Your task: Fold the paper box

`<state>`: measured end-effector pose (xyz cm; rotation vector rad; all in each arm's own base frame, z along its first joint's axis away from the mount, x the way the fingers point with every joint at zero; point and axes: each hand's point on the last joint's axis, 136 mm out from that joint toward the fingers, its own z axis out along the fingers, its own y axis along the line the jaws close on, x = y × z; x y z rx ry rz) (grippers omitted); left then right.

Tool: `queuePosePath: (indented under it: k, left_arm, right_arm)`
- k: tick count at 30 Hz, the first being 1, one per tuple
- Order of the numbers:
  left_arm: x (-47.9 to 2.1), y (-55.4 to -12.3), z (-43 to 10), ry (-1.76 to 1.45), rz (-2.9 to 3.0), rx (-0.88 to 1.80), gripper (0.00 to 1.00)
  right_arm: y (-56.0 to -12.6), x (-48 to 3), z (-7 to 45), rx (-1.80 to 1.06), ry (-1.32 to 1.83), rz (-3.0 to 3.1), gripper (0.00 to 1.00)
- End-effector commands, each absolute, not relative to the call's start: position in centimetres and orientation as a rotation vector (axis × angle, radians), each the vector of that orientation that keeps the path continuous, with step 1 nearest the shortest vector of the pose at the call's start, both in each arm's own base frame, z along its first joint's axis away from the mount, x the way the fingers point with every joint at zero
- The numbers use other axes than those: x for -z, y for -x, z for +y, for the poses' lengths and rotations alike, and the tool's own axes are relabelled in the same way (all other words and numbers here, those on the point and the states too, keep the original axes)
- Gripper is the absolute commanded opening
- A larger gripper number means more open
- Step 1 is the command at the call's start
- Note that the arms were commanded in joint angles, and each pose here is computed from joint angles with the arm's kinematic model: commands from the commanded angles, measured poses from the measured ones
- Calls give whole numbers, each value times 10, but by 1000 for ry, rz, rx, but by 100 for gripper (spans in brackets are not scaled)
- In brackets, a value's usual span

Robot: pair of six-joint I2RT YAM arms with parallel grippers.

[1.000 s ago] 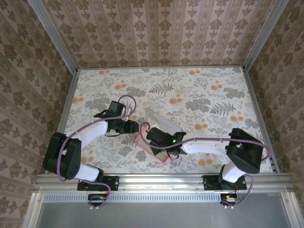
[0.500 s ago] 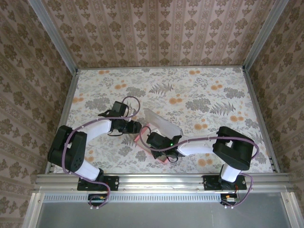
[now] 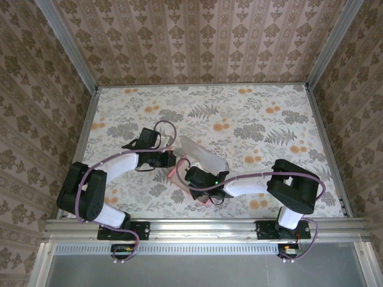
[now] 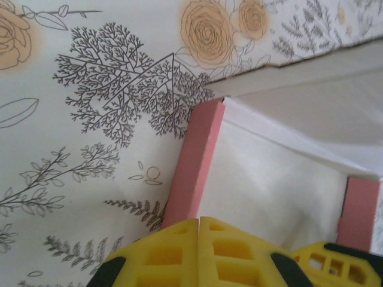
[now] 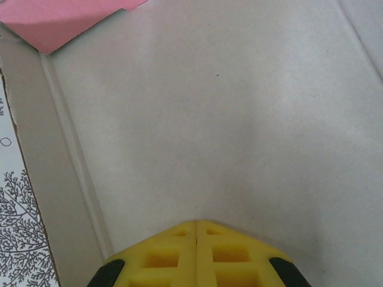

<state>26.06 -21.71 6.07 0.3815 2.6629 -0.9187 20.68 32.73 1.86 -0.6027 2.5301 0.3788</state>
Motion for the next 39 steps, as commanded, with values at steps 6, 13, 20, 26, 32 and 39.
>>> queuePosePath:
  k: [6,13,20,26,32,39]
  left_arm:
    - [-54,-257,-231,-459,2641,1036,0]
    - [-43,-257,-233,-456,2660,1073,0]
    - [-29,-253,-222,-448,2718,979,0]
    - [-17,-254,-204,-420,2773,810,0]
    - [-15,-255,-202,-426,2779,764,0]
    - [-10,-242,-215,-503,2789,774,0]
  right_arm:
    - [-189,13,306,-305,639,2635,0]
    - [-186,18,305,-302,644,2647,0]
    - [-186,19,305,-296,648,2651,0]
    - [-184,20,306,-294,658,2652,0]
    - [-183,22,307,-291,662,2655,0]
    - [-182,24,307,-286,665,2659,0]
